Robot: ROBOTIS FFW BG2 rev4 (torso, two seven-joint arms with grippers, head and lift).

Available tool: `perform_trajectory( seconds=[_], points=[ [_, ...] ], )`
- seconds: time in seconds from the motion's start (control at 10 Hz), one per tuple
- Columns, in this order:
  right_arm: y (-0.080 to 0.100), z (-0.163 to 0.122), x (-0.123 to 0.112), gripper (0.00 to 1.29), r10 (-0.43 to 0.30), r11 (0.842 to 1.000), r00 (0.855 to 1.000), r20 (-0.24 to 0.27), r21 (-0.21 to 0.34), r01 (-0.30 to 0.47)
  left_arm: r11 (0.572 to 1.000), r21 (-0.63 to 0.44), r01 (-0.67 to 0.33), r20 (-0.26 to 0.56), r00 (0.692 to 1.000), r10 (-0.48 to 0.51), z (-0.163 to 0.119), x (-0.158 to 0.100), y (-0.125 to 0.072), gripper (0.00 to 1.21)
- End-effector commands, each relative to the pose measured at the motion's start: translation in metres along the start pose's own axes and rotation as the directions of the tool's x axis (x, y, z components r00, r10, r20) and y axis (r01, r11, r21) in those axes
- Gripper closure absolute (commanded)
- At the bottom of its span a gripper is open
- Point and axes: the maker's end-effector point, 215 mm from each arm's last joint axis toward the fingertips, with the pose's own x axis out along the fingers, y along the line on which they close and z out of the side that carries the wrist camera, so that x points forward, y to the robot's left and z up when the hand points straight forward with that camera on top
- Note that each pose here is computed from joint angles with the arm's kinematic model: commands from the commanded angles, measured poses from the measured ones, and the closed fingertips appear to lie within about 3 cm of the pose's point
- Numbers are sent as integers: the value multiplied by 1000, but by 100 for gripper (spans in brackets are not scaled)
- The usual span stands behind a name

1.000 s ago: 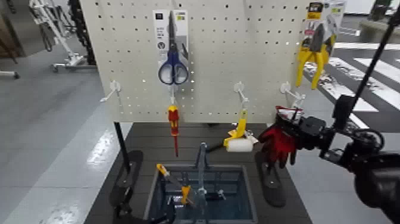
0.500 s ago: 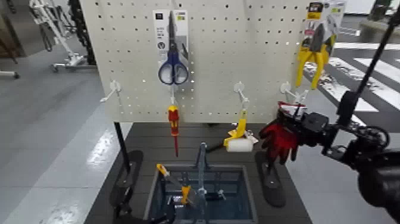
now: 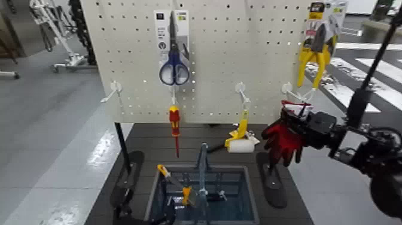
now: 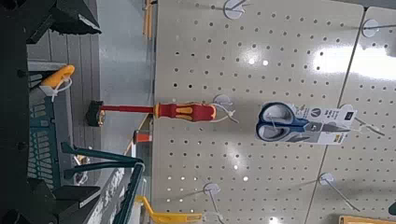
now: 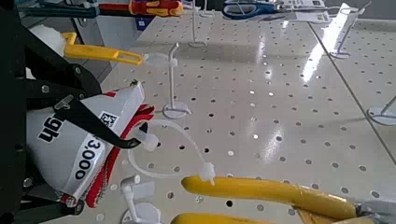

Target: Put the red colored gloves into the crate.

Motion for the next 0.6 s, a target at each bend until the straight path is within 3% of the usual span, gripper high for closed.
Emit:
perform_trajectory(
  seconds=[0.1,0.4,0.6],
  points=[
    [21,13,-7,122,2,1000,1000,9,8,-2,1000,-7,-5,3,1000,5,1,1,0,9],
    [55,26,-6,122,21,998,999,47,52,-23,1000,-9,-2,3,1000,2,1,1,-2,9],
    [85,26,0,122,33,992,996,85,118,-43,1000,-10,-1,2,1000,1,1,1,-3,9]
  ],
)
